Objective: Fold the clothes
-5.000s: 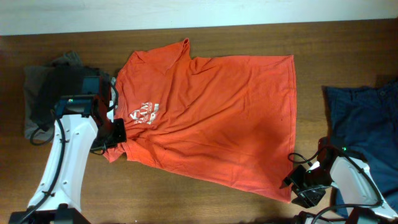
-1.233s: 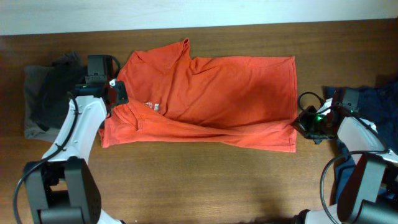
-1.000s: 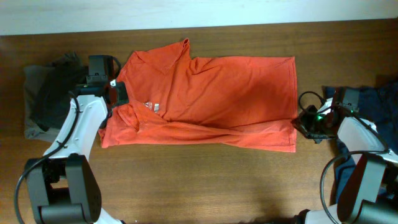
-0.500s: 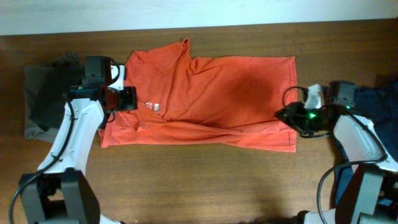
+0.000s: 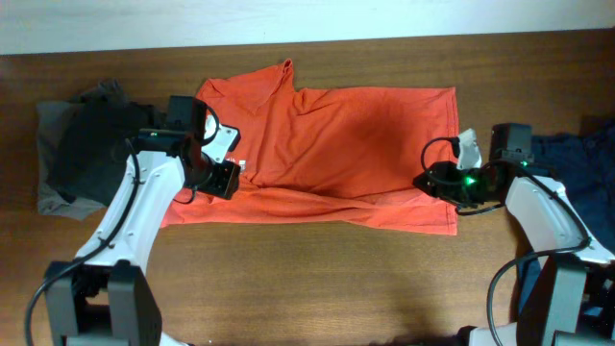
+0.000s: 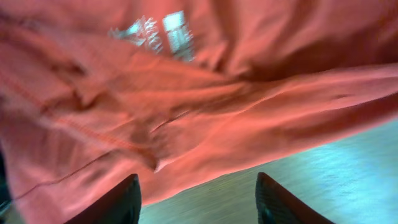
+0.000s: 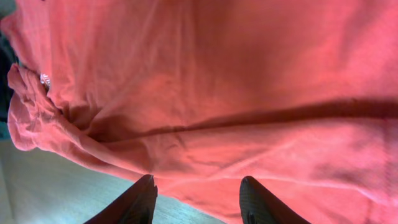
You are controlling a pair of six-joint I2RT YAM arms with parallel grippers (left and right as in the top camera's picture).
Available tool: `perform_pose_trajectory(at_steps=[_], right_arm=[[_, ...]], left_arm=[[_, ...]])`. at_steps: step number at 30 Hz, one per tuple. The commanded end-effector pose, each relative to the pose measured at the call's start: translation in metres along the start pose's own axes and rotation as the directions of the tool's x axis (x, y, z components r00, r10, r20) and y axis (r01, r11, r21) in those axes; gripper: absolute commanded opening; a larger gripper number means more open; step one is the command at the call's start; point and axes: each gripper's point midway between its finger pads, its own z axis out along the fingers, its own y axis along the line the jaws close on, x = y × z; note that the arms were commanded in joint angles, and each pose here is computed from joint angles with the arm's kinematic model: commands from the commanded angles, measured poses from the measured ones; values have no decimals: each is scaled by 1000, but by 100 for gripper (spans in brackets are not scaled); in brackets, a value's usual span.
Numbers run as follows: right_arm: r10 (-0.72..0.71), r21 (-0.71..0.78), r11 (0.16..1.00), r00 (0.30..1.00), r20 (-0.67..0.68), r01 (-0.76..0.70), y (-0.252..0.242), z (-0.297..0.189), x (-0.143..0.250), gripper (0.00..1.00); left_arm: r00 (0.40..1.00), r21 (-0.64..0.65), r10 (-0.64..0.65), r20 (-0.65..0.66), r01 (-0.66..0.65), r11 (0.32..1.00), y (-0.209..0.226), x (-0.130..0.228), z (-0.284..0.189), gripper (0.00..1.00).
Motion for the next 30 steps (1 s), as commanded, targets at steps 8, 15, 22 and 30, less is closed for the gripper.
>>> perform_pose_trajectory(at_steps=[8,15,22,30], right_arm=[[14,15,1000,1000,24,-14,-4,-12,-6,48],[13,15,1000,1000,25,-13,-4,-12,-6,48],[10,15,1000,999,30,-10,-4,-12,-7,48],[10,15,1000,1000,30,-10,-4,-12,-7,48]], left_arm=[[979,-85,-59,-193,43,995,23,26,52,35],[976,-64,-61,-210,49,997,22,26,63,6],[992,-79,-73,-100,65,995,27,-14,44,1],[995,-112,-41,86,51,992,39,-65,37,1]])
